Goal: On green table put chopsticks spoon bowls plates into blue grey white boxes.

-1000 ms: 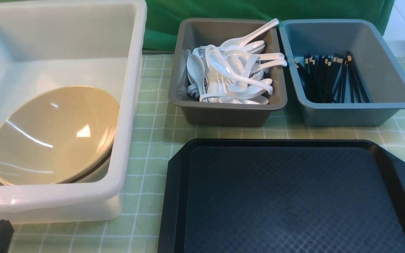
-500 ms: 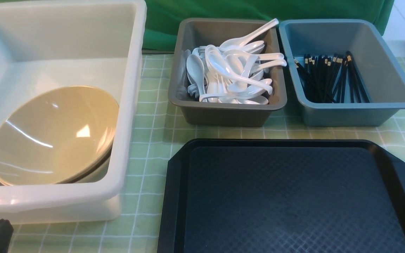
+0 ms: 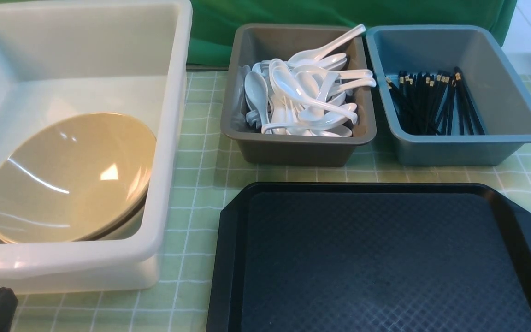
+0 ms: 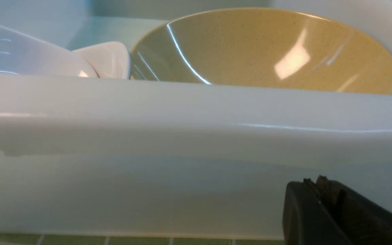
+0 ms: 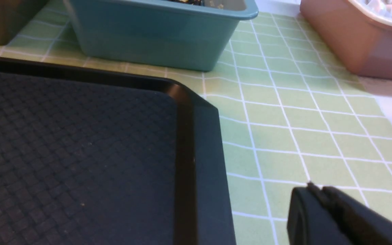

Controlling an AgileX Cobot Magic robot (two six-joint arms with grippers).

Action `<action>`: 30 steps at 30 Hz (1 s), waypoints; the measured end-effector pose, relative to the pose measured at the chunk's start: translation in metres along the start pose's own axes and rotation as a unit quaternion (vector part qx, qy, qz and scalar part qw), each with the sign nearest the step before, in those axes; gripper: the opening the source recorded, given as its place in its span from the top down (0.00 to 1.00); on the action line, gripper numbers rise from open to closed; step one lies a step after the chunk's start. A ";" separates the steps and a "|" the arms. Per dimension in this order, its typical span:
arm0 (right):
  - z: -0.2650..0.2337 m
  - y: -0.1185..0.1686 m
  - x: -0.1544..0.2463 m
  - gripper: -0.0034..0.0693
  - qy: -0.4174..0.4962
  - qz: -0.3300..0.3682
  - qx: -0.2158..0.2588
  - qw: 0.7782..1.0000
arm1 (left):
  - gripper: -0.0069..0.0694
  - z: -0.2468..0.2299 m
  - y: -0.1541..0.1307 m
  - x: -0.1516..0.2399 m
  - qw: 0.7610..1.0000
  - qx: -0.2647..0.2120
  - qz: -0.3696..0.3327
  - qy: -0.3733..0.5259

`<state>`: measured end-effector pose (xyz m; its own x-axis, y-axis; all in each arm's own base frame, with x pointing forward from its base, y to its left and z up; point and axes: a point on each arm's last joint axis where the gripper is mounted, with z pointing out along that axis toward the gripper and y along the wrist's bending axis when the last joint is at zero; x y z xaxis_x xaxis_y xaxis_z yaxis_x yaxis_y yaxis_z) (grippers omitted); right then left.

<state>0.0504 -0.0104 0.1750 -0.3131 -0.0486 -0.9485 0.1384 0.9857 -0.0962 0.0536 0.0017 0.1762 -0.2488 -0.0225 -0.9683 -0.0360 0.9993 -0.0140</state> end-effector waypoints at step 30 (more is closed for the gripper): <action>0.000 0.000 0.000 0.85 0.000 0.000 0.000 1.000 | 0.91 0.000 0.000 0.000 1.000 0.000 0.000 0.000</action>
<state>0.0504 -0.0104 0.1751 -0.3123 -0.0483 -0.9487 0.1388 0.9857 -0.0959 0.0536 0.0017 0.1762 -0.2488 -0.0232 -0.9683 -0.0362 0.9992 -0.0147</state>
